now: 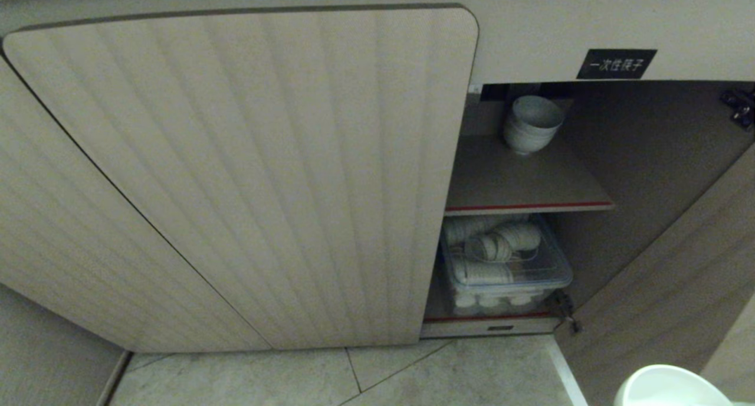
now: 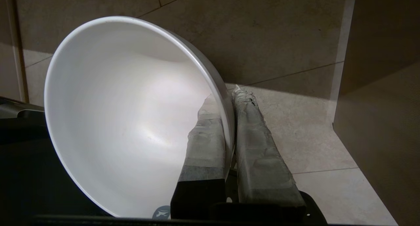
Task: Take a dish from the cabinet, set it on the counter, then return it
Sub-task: Place it on the table
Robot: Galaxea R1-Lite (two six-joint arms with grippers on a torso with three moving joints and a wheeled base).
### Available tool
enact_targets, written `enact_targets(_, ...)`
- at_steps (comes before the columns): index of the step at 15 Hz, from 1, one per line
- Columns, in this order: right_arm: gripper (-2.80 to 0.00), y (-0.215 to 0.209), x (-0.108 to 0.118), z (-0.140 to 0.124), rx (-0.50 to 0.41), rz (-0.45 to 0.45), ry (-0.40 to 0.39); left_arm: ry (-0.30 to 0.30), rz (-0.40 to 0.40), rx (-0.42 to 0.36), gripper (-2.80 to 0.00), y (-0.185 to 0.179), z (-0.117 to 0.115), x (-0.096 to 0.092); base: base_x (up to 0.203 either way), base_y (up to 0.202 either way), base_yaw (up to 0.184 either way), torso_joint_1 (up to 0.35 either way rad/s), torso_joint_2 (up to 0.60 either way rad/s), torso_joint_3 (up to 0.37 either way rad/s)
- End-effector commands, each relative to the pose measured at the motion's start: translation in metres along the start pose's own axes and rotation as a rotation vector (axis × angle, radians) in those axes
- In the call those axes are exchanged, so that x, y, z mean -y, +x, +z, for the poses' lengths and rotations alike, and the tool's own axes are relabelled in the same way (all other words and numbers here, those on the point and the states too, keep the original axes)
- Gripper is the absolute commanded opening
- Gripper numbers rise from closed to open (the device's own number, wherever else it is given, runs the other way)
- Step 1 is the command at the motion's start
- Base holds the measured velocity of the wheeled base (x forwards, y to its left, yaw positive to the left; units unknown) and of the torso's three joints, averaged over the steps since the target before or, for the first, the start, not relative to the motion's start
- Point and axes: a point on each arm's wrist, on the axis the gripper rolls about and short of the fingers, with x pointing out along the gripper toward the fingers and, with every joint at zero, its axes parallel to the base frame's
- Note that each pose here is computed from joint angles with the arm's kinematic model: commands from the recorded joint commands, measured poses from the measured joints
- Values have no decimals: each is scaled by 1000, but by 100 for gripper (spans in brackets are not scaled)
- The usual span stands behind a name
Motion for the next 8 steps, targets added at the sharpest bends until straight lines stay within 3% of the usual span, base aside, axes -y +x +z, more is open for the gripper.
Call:
enact_targets(1,-280,0,0,0,-4,3,1,0,0,1,-280,0,0,0,0,0,0,0,0,0)
enact_targets(8,-280,2,1,-3,-19,3,7,0,0,1,-280,0,0,0,0,0,0,0,0,0)
